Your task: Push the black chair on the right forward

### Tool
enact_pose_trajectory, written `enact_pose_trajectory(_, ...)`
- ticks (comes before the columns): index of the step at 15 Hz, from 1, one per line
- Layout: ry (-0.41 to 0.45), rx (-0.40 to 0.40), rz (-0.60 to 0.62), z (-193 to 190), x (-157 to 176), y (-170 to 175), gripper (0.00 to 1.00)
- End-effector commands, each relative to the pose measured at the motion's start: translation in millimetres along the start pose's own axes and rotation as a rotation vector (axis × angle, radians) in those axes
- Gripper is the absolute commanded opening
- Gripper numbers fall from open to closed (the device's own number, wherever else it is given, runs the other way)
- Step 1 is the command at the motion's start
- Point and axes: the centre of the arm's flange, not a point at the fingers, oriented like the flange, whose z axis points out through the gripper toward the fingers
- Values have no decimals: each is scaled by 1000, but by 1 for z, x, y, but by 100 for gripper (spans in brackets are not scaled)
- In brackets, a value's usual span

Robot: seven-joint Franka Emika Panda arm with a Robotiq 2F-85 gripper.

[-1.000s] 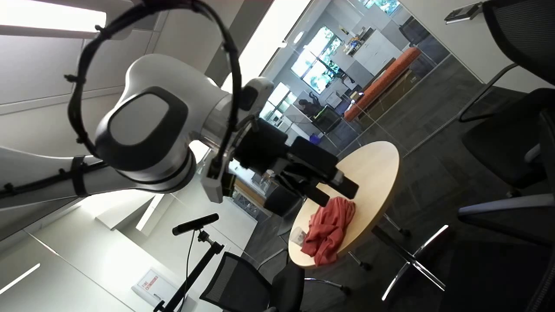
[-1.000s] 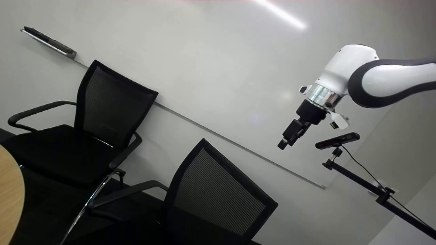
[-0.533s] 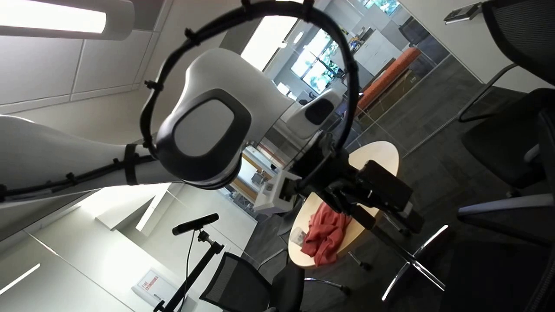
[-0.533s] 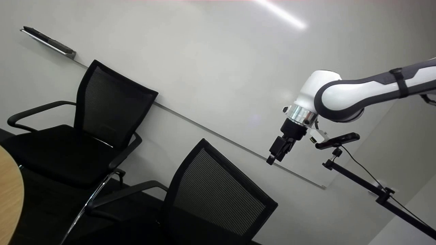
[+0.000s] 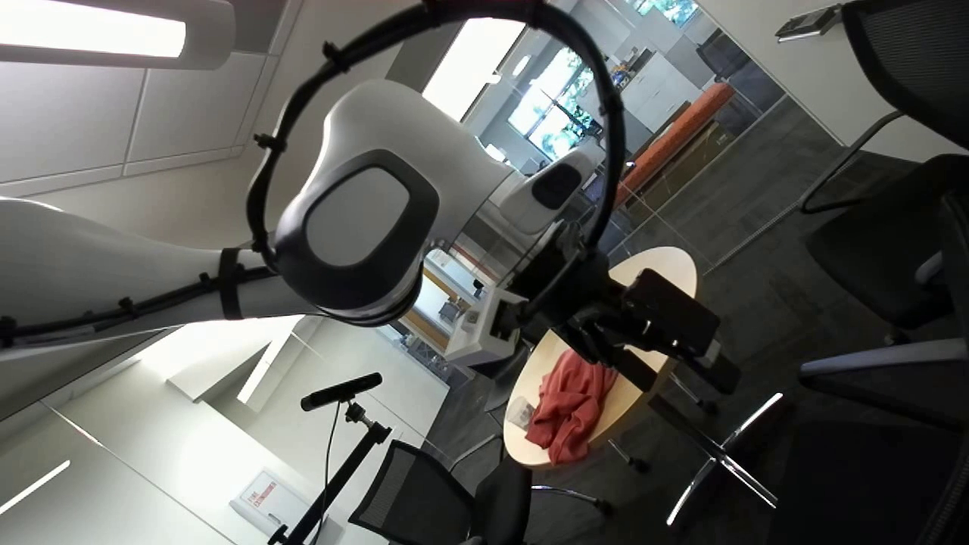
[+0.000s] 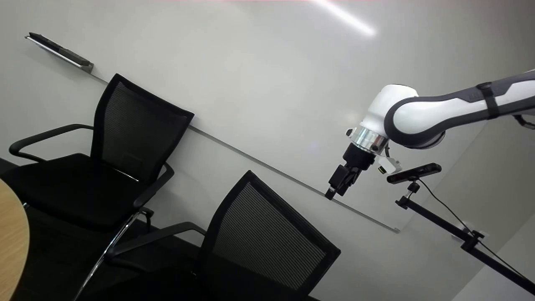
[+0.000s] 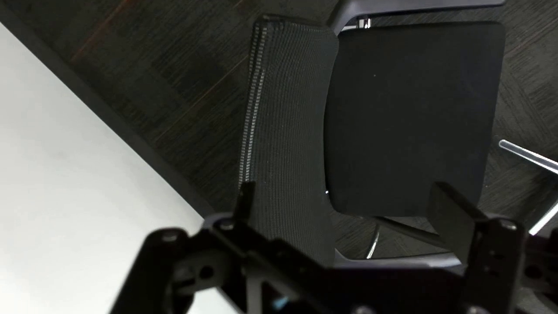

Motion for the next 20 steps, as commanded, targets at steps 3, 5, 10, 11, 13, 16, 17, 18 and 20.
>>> enact_pose_trajectory(3, 103, 16, 27, 16, 76, 24, 100)
enact_pose_trajectory(5, 101, 33, 52, 27, 102, 38, 100)
enact_pose_trajectory(10, 68, 68, 52, 61, 136, 80, 100)
enact_pose_trajectory(11, 53, 84, 45, 68, 137, 87, 100)
enact_pose_trajectory(13, 19, 114, 30, 85, 138, 97, 100)
enact_pose_trajectory(16, -34, 164, 16, 107, 136, 105, 100)
enact_pose_trajectory(17, -50, 184, 12, 114, 134, 105, 100)
enact_pose_trajectory(18, -65, 198, 6, 121, 132, 104, 100)
enact_pose_trajectory(20, -92, 215, -3, 134, 130, 101, 100)
